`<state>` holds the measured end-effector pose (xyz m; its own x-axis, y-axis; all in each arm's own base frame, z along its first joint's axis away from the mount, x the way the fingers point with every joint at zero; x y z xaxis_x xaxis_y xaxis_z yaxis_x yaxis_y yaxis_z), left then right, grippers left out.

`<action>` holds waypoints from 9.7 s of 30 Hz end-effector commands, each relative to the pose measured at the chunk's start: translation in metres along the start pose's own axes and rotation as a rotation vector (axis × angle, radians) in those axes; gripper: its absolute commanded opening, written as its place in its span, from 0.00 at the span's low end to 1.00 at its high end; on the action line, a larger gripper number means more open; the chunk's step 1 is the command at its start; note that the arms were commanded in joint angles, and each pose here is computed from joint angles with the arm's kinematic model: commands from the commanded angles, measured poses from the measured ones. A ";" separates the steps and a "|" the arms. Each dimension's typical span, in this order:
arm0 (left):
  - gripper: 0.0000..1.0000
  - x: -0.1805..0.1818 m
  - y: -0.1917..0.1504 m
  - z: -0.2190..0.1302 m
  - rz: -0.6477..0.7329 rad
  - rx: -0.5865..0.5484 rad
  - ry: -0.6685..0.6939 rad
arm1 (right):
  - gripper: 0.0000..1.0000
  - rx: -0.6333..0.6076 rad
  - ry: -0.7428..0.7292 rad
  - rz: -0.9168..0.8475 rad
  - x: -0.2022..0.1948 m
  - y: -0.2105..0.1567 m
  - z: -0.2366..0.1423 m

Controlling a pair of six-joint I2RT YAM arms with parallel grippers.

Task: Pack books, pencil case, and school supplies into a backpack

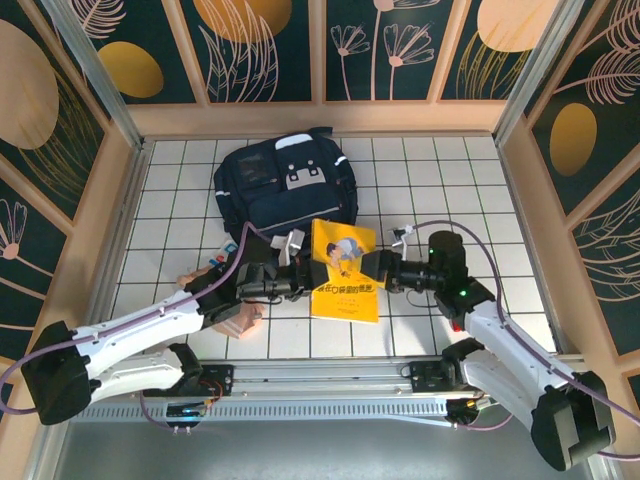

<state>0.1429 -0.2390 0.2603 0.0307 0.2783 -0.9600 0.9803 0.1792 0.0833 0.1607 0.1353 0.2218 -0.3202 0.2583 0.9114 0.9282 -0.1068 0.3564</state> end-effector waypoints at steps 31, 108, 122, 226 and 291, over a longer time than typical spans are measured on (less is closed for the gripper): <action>0.93 0.026 0.099 -0.007 0.999 0.137 0.921 | 0.00 -0.218 -0.692 0.119 -0.007 0.064 -0.042; 0.00 -0.145 0.219 0.049 1.338 -0.187 0.910 | 0.00 -0.299 0.007 0.204 -0.057 0.155 0.092; 0.00 -0.149 0.218 0.050 1.335 -0.192 0.874 | 0.02 -0.150 -0.126 0.006 -0.107 0.187 0.174; 0.99 -0.086 0.172 0.005 0.733 -0.333 0.762 | 0.76 -0.361 -0.816 -0.481 0.006 0.010 0.005; 0.00 0.131 0.178 -0.024 -0.372 -0.543 0.539 | 0.57 -0.086 -0.954 -0.564 -0.072 0.088 0.112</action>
<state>0.3165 -0.1421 0.1370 -0.4690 0.6168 -0.6321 0.7212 0.6806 0.1291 0.2957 0.1969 0.1360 -0.2336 0.9723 -0.0073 0.7085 0.1754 0.6836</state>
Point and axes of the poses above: each hand's point on the last joint's axis, 136 mm out from that joint toward the fingers, its own z axis out along the fingers, its own x axis along the line the jaws close on, y = z × x, the point moved 10 cm from there along -z, back along the fingers, and after that the axes turned 3 degrees about -z, right-handed, at the moved point
